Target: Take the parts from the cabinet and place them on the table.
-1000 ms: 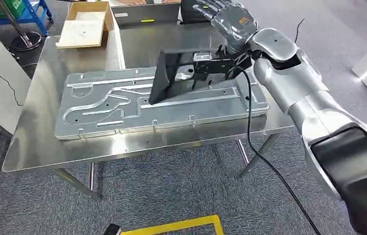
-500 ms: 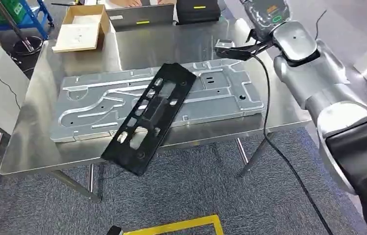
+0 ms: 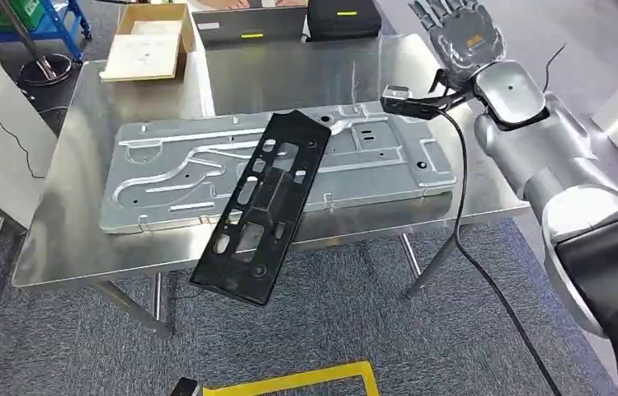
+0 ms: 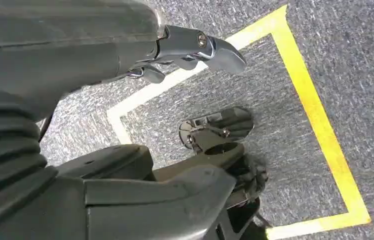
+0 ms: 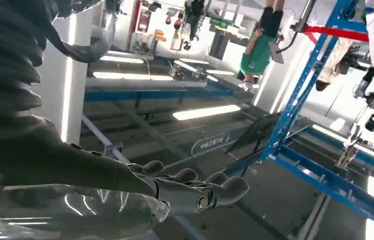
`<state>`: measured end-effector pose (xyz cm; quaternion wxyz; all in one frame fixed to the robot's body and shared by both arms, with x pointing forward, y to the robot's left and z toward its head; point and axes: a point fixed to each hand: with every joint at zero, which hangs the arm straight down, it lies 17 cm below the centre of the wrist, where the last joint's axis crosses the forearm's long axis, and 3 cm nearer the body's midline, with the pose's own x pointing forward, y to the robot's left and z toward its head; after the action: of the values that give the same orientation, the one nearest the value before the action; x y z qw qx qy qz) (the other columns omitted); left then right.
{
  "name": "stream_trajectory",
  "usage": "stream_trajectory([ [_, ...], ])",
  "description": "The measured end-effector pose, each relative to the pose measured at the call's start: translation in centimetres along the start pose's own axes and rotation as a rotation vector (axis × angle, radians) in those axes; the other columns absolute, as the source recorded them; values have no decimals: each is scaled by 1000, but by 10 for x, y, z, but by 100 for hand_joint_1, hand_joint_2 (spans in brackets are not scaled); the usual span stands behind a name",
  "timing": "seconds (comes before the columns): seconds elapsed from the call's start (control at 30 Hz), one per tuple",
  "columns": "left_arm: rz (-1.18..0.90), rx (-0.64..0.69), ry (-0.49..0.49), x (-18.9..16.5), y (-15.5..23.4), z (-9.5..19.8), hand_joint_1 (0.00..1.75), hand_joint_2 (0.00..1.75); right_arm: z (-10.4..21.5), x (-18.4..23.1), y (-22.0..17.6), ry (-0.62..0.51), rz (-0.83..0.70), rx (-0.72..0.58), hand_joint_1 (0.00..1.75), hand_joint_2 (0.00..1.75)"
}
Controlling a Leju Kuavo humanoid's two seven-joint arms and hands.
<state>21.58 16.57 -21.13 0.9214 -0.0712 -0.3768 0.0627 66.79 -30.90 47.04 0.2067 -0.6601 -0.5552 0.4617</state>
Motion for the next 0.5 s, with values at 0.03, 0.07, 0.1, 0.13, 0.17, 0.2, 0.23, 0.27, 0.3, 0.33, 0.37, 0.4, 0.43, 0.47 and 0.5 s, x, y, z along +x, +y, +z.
stream_trajectory([
  [0.03,0,0,0,0,0,0,0,0,0,-2,0,5,-3,-3,0,175],
  [0.07,-1,1,-1,1,0,0,0,0,1,-2,0,5,-4,-2,0,175],
  [0.1,-2,4,-2,1,1,-1,0,0,2,-3,2,8,-6,1,0,175],
  [0.13,-2,6,-1,1,1,-1,0,0,4,-4,5,11,-8,3,0,175],
  [0.17,-3,10,2,0,2,-1,0,0,6,-5,7,15,-15,1,0,175],
  [0.2,-3,14,7,-1,3,-1,0,0,8,-6,9,23,-25,-5,0,175],
  [0.23,2,20,22,-3,5,-1,0,0,11,-6,11,35,-45,-17,0,175],
  [0.27,10,24,36,-5,5,-1,0,0,15,-9,14,50,-64,-25,0,175],
  [0.3,16,28,49,-7,6,-1,0,0,21,-11,20,67,-87,-33,0,175],
  [0.33,24,33,58,-9,7,-1,0,0,30,-14,28,90,-112,-40,0,175],
  [0.37,30,34,64,-11,8,0,0,0,40,-20,39,116,-135,-44,0,175],
  [0.4,33,33,66,-12,8,1,0,0,52,-25,49,142,-156,-48,0,175],
  [0.43,37,33,66,-12,7,1,0,0,64,-30,60,164,-171,-49,0,175],
  [0.47,42,31,65,-12,7,1,0,0,78,-42,70,199,-178,-55,0,175],
  [0.5,46,30,63,-11,7,1,0,0,90,-53,79,230,-182,-52,0,175],
])
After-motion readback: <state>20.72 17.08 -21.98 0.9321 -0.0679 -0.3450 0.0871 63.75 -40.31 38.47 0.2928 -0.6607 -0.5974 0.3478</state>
